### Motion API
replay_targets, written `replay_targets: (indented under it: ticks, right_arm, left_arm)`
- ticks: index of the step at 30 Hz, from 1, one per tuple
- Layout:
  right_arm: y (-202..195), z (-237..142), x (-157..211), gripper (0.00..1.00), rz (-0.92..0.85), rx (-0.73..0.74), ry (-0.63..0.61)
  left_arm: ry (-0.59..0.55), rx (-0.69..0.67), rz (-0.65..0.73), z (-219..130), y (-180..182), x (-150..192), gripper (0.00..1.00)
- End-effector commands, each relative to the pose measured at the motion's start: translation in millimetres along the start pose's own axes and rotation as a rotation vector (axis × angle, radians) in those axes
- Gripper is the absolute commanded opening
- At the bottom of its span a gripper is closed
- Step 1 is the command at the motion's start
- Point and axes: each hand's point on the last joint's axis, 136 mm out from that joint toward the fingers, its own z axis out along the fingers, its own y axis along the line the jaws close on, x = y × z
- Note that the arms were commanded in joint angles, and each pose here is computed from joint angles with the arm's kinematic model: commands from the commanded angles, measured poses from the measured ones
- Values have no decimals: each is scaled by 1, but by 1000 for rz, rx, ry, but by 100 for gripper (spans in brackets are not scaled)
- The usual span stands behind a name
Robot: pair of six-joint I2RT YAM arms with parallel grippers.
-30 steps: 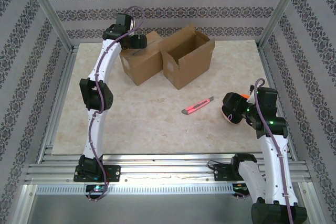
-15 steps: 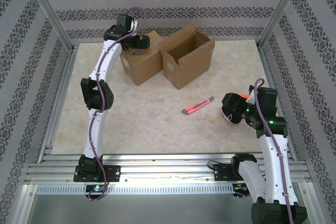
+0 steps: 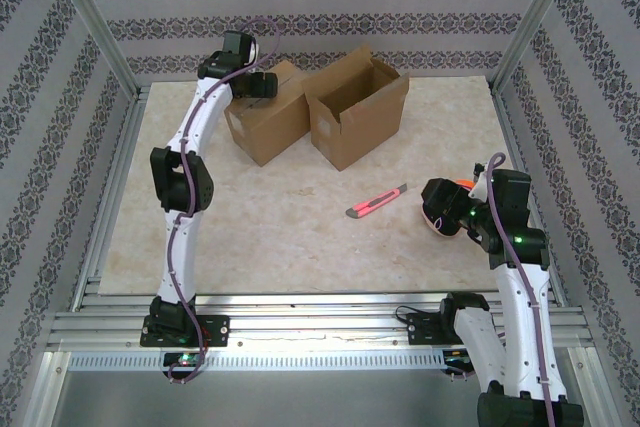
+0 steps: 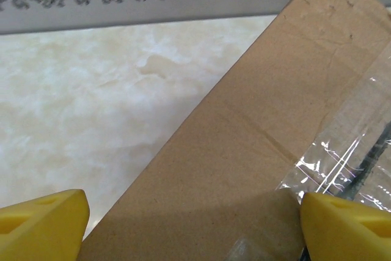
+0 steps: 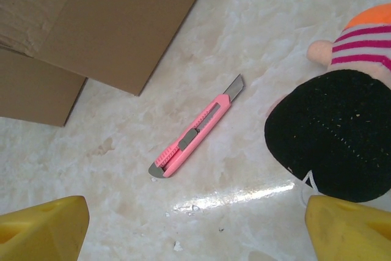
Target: Unpack the express box
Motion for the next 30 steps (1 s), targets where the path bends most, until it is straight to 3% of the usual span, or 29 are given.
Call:
replay_targets:
  ticks: [1, 11, 22, 30]
  right_arm:
    - [3, 0, 4, 91, 17, -31, 6]
    - [13, 5, 5, 91, 26, -101, 21]
    - [55, 6, 20, 90, -53, -208, 89]
    - [110, 18, 54, 90, -224, -248, 162]
  left_arm:
    - [242, -156, 20, 11, 25, 75, 88]
    - [311, -264, -94, -42, 43, 147, 88]
    - [346, -36, -345, -101, 9, 216, 89]
    - [320, 135, -441, -123, -16, 226, 93]
